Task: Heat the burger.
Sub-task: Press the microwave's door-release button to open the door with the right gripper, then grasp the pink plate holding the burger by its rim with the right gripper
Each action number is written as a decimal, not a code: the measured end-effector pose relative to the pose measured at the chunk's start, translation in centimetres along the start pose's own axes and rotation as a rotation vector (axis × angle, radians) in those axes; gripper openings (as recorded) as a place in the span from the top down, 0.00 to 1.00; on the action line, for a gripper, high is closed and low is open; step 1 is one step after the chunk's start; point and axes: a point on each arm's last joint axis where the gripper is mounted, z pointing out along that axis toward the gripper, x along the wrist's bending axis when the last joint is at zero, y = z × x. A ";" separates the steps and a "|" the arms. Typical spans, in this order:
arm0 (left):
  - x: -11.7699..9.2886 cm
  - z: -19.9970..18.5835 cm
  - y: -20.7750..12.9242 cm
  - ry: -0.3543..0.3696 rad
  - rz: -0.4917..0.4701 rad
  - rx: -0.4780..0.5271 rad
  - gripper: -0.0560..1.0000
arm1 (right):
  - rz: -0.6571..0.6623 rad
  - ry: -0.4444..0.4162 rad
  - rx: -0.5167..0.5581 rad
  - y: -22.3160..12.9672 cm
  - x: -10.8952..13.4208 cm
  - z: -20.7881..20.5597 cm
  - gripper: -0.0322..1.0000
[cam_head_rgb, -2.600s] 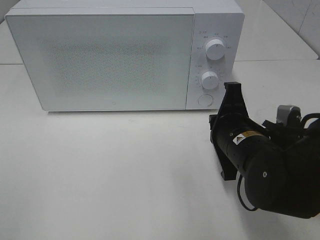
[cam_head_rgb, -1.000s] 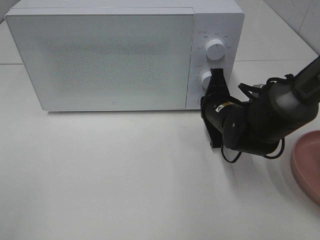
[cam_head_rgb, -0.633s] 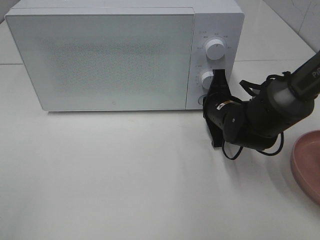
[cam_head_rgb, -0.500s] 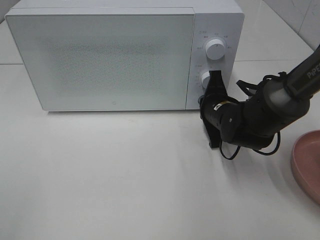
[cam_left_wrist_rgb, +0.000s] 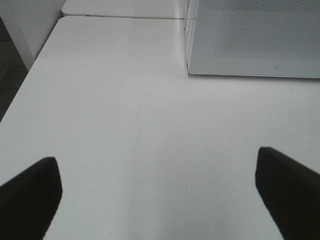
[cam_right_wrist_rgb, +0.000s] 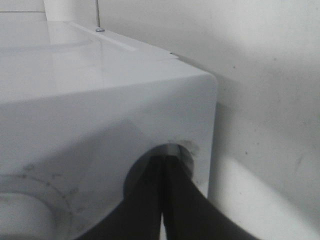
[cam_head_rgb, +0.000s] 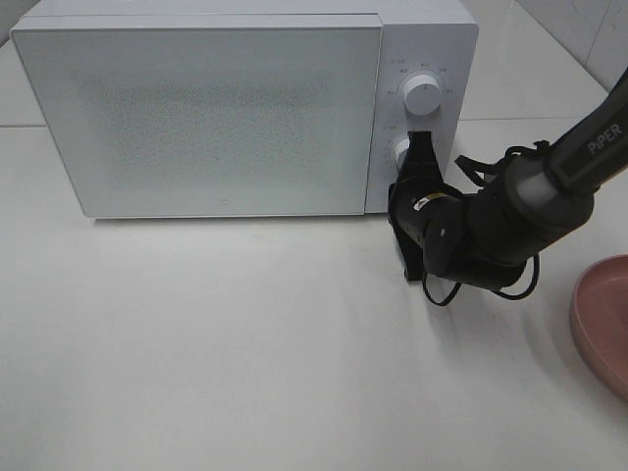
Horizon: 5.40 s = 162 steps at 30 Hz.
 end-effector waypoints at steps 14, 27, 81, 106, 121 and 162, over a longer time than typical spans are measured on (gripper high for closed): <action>0.0 0.0 0.0 0.000 0.000 0.000 0.03 | 0.012 0.008 -0.017 -0.2 -0.2 0.2 0.96; 0.0 0.0 0.0 0.000 0.000 0.000 0.03 | 0.000 -0.003 -0.002 0.1 0.2 -0.6 0.96; 0.0 0.0 0.0 0.000 0.000 0.000 0.03 | -1.405 -0.560 0.858 0.4 1.9 -13.1 0.94; 0.0 0.0 0.0 0.000 0.000 0.000 0.03 | -1.590 -0.796 0.725 8.9 6.6 -17.1 0.33; 0.0 0.0 0.0 0.000 0.000 0.000 0.03 | -1.599 -0.874 0.697 10.4 6.1 -16.0 0.02; 0.0 0.0 0.0 0.000 0.000 0.000 0.03 | -1.539 -0.972 0.776 12.3 0.1 -9.2 0.12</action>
